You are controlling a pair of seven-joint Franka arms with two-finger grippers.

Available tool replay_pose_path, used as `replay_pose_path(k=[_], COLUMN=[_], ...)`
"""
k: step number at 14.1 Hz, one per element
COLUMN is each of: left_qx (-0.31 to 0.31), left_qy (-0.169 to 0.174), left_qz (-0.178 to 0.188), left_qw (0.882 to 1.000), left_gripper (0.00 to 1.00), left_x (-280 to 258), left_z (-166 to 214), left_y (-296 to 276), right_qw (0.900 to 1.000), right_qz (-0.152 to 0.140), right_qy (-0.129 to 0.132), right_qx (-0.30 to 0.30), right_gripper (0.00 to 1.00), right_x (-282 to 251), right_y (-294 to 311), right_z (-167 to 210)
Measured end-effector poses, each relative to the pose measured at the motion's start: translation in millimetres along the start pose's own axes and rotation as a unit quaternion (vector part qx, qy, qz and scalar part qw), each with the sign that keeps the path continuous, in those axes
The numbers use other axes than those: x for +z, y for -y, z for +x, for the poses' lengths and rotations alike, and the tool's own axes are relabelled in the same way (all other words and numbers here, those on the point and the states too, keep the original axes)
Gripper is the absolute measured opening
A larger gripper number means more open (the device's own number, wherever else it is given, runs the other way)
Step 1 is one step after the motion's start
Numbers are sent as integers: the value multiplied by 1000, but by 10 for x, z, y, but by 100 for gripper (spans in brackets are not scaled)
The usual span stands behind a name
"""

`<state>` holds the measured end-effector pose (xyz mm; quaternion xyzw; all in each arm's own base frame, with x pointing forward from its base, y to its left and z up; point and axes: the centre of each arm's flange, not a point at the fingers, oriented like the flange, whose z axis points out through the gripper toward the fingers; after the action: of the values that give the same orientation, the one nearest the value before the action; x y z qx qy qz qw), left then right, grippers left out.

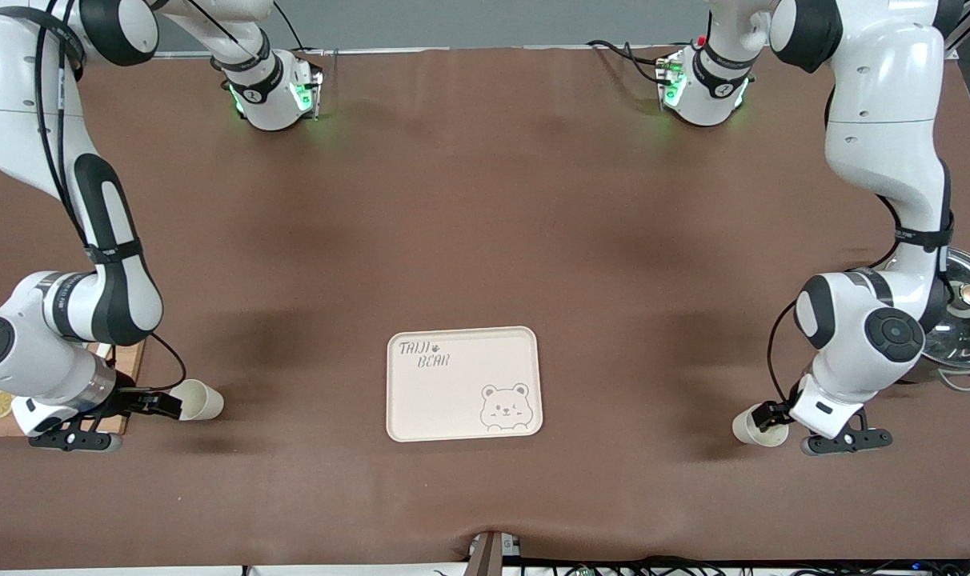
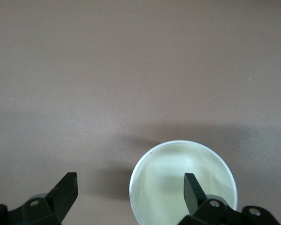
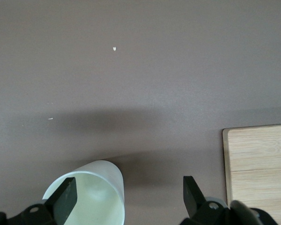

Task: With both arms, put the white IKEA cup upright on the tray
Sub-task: 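Close the right gripper and the left gripper on the cup rims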

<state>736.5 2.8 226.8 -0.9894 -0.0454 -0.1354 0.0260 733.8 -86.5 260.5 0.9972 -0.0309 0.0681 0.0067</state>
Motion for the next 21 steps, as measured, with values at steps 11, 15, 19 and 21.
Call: replay_pose_path(k=[11,15,19,21], left_qx=[-10,-12,-14,-14], left_qy=[-3,-8,-17,-3], left_qz=[-2,-5,-6,-6], left_qw=[1000,1000,1000,1000], left_gripper=[22,5,5,5], left_x=[83,54,-70,-266], left_z=[-62,-48,33,139], left_y=[24,4,11,-10], right_qw=[1000,1000,1000,1000], right_qz=[1,1,1,2], right_qy=[16,14,14,14], right_qx=[4,4,4,4], right_gripper=[100,100,100,100], right_x=[305,346,371,375], right_y=[-57,-60,-59,-54], right_z=[-120,-127,-130,-131])
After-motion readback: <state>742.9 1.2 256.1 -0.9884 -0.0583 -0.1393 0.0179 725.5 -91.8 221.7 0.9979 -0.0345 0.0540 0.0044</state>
